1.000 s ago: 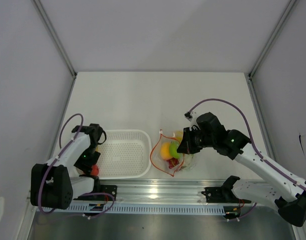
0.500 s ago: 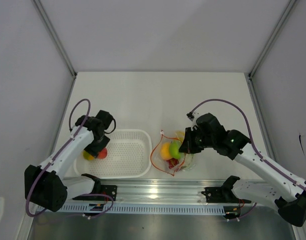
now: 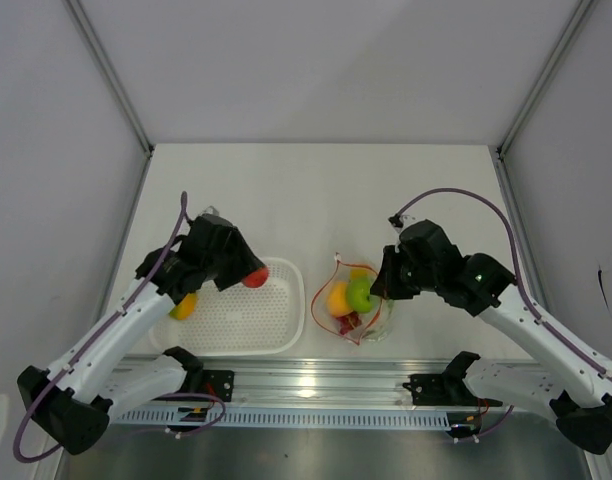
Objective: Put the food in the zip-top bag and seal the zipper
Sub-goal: Place the fake fruit in the zipper food storage bag.
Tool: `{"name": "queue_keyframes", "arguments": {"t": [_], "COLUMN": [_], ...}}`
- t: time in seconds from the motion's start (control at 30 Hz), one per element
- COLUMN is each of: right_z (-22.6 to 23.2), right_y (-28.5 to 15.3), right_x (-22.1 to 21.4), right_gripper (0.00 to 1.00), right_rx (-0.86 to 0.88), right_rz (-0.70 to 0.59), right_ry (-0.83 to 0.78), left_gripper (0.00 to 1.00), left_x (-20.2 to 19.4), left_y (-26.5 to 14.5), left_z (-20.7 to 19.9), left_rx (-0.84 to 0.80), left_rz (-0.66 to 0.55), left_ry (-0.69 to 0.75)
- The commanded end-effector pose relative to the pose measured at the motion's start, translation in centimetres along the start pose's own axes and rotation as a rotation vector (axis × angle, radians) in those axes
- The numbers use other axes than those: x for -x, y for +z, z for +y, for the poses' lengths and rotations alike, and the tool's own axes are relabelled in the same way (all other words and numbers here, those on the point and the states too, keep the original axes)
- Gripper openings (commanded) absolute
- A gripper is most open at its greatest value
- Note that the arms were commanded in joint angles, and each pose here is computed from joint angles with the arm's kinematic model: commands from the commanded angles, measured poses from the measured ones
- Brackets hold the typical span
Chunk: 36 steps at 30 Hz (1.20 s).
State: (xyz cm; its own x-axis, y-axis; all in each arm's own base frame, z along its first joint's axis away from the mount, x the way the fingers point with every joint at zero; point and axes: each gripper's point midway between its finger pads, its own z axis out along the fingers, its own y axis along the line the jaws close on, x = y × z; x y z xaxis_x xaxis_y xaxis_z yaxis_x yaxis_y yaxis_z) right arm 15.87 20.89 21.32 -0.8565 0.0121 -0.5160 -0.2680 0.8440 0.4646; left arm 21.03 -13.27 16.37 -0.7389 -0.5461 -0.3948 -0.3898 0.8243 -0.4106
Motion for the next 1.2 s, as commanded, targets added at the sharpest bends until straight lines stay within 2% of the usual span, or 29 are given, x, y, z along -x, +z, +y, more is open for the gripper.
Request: {"name": "queue_keyframes", "arguments": {"t": [0.0, 0.13, 0.17, 0.2, 0.33, 0.4, 0.7, 0.93, 1.13, 1.17], "right_z": [-0.5, -0.9, -0.9, -0.8, -0.2, 0.0, 1.3, 2.3, 2.3, 2.2], "right_y": [-1.7, -2.3, -2.3, -2.3, -2.2, -2.0, -2.4, -3.1, -3.5, -3.5], "right_x": [1.4, 1.9, 1.9, 2.0, 2.4, 2.5, 3.8, 4.3, 4.3, 4.3], "right_gripper": [0.00, 0.00, 0.00, 0.00, 0.00, 0.00, 0.00, 0.00, 0.00, 0.00], "right_rx": [-0.052, -0.078, -0.078, -0.075, -0.049, -0.046, -0.016, 0.022, 0.025, 0.025], "right_rz": [-0.063, -0.101, -0.103, -0.105, -0.114, -0.113, -0.128, -0.125, -0.131, -0.133], "right_ry": [0.042, 0.068, 0.071, 0.075, 0.090, 0.093, 0.094, 0.084, 0.087, 0.088], "left_gripper": [0.01, 0.01, 0.01, 0.00, 0.00, 0.01, 0.01, 0.01, 0.10, 0.16], "left_x": [-0.1, -1.3, -2.6, -2.7, -6.4, -7.3, -11.8, -13.4, -14.1, -14.4], "left_y": [-3.8, -8.0, -9.2, -10.3, -11.8, -12.4, -11.4, -7.4, -5.6, -4.9], "left_z": [-7.6, -12.3, -13.3, -14.4, -16.8, -17.3, -17.8, -18.1, -18.4, -18.4], "left_rx": [-0.419, -0.719, -0.801, -0.866, -0.968, -0.995, -0.996, -0.849, -0.779, -0.759], "left_rz": [-0.022, -0.002, 0.052, 0.054, 0.177, 0.183, 0.273, 0.344, 0.391, 0.402], "left_ry": [0.205, 0.286, 0.322, 0.341, 0.462, 0.496, 0.570, 0.586, 0.592, 0.593]}}
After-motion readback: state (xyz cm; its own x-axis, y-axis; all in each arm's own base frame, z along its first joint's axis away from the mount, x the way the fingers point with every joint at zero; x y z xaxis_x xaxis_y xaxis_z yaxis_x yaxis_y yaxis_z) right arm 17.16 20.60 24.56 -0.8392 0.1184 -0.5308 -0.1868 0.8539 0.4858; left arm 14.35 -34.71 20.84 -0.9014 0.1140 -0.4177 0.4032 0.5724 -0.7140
